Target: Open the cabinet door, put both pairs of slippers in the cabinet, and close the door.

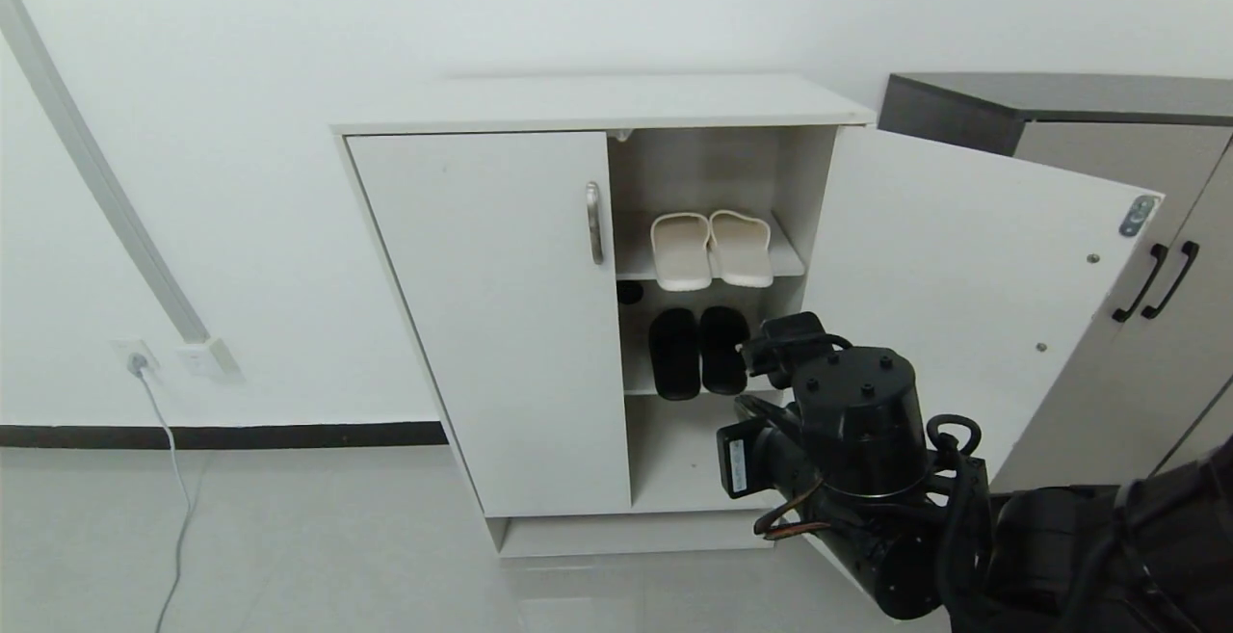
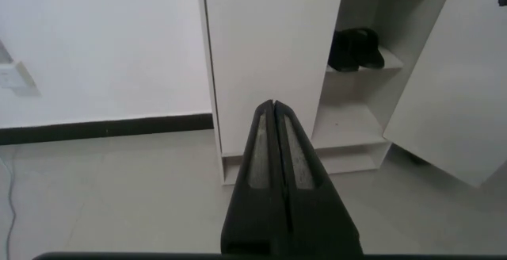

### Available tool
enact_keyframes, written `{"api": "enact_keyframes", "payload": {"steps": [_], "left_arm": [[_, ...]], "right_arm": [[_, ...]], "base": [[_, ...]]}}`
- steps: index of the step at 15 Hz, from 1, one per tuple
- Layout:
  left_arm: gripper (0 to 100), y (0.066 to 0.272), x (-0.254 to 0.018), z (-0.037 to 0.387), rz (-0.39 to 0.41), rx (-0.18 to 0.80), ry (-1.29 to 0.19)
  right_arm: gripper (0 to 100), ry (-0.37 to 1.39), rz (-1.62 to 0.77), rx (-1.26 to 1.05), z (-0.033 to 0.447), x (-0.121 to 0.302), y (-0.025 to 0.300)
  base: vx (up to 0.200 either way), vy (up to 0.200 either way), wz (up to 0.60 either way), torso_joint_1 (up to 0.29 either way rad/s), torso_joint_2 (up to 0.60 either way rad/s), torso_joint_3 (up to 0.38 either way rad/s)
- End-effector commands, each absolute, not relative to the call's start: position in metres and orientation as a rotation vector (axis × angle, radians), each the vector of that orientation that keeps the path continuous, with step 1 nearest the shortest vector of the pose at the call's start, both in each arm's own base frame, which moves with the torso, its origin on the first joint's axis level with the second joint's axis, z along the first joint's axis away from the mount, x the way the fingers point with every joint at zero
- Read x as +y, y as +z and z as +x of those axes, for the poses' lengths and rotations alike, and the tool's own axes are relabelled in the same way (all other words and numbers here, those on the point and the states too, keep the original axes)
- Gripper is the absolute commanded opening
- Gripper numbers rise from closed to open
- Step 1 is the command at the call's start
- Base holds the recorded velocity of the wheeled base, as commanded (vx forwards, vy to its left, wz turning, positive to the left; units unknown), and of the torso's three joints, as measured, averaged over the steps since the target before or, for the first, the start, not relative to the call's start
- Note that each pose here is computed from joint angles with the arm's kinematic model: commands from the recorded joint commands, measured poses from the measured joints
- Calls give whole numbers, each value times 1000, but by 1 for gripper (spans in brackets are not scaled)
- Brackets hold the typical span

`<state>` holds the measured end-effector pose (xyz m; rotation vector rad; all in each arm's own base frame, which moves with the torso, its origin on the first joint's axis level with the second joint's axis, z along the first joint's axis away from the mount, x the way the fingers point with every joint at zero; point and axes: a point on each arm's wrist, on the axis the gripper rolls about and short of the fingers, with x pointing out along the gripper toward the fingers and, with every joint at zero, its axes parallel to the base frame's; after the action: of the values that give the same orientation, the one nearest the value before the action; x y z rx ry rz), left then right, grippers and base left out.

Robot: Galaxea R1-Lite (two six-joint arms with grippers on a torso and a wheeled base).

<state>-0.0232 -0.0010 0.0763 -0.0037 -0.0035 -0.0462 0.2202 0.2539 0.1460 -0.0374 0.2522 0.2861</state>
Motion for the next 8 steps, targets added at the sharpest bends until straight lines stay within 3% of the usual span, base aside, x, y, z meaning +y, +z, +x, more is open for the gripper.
{"api": "enact_keyframes", "payload": {"steps": [1, 8], "left_arm": [[0, 76, -1, -23, -5, -1, -46], [0, 76, -1, -23, -5, -1, -46]], "right_arm": [[0, 286, -41, 255, 220, 254, 145], [0, 282, -49, 263, 221, 255, 140]], "base": [[0, 0, 0, 100, -486, -359], [0, 0, 0, 127, -461, -337]]}}
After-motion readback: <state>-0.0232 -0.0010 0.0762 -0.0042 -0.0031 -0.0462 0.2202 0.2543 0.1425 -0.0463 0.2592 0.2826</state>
